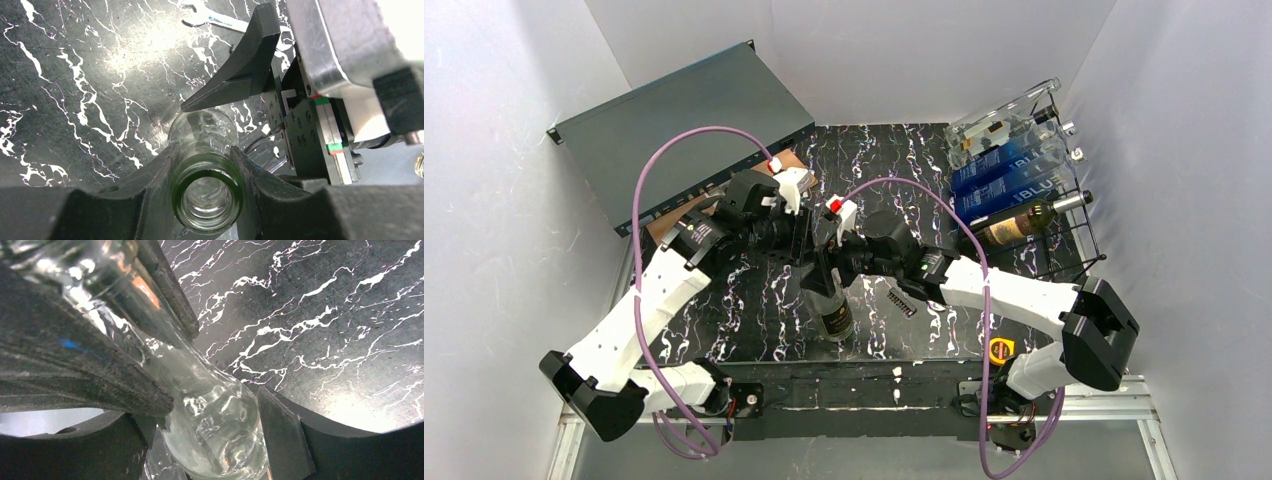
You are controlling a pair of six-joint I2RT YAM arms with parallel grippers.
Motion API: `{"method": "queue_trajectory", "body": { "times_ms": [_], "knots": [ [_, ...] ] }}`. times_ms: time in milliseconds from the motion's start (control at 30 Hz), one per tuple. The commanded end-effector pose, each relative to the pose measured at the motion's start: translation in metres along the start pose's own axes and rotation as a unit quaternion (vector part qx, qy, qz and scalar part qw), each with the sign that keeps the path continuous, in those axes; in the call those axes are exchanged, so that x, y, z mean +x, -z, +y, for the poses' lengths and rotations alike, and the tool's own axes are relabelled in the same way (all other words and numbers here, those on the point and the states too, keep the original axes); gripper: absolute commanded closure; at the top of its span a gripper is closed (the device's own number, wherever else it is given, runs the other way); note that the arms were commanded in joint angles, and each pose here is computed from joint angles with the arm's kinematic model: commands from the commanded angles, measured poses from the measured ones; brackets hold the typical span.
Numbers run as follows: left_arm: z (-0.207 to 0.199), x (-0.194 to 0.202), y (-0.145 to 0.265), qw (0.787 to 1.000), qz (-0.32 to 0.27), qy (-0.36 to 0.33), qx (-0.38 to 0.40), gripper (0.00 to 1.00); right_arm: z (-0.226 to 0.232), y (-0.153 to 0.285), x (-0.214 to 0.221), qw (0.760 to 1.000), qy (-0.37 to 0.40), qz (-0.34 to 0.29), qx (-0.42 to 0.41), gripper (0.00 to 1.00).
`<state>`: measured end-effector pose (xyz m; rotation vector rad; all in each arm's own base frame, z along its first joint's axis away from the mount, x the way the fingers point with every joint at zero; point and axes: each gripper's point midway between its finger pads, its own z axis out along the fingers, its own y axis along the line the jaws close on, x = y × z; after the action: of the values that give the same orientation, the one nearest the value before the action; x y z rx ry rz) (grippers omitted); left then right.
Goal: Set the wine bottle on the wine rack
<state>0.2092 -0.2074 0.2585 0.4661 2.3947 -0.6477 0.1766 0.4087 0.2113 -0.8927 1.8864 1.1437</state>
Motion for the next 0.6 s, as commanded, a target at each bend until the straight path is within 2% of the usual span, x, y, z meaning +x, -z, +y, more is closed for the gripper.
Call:
{"method": "queue_trajectory", "body": {
  "times_ms": [0, 133, 200, 233, 267, 433, 567],
  "knots": [
    [-0.032, -0.046, 0.027, 0.994, -0.088, -0.005, 0.060, 1.00, 0.011, -0.004, -0.010, 1.000, 0.004, -0.021, -0.020, 0.29],
    [-0.024, -0.043, 0.023, 0.995, -0.085, 0.008, 0.040, 1.00, 0.010, -0.006, -0.008, 1.000, -0.001, -0.022, -0.020, 0.59],
    [-0.022, -0.042, 0.023, 0.996, -0.085, 0.013, 0.032, 1.00, 0.009, -0.006, -0.014, 0.999, -0.014, -0.030, -0.013, 0.86],
    [-0.021, -0.042, 0.024, 0.996, -0.085, 0.014, 0.029, 0.97, 0.008, -0.006, -0.018, 0.999, -0.019, -0.036, -0.010, 0.94],
    [-0.020, -0.043, 0.025, 0.996, -0.086, 0.015, 0.025, 0.91, 0.009, -0.006, -0.021, 0.999, -0.024, -0.042, -0.011, 0.99],
    [-0.016, -0.042, 0.028, 0.996, -0.089, 0.014, 0.015, 0.71, 0.010, -0.007, -0.020, 0.998, -0.043, -0.046, -0.019, 0.99],
    [-0.011, -0.039, 0.027, 0.996, -0.088, 0.014, 0.005, 0.61, 0.005, -0.006, -0.016, 0.997, -0.051, -0.050, -0.015, 0.99]
  ]
}}
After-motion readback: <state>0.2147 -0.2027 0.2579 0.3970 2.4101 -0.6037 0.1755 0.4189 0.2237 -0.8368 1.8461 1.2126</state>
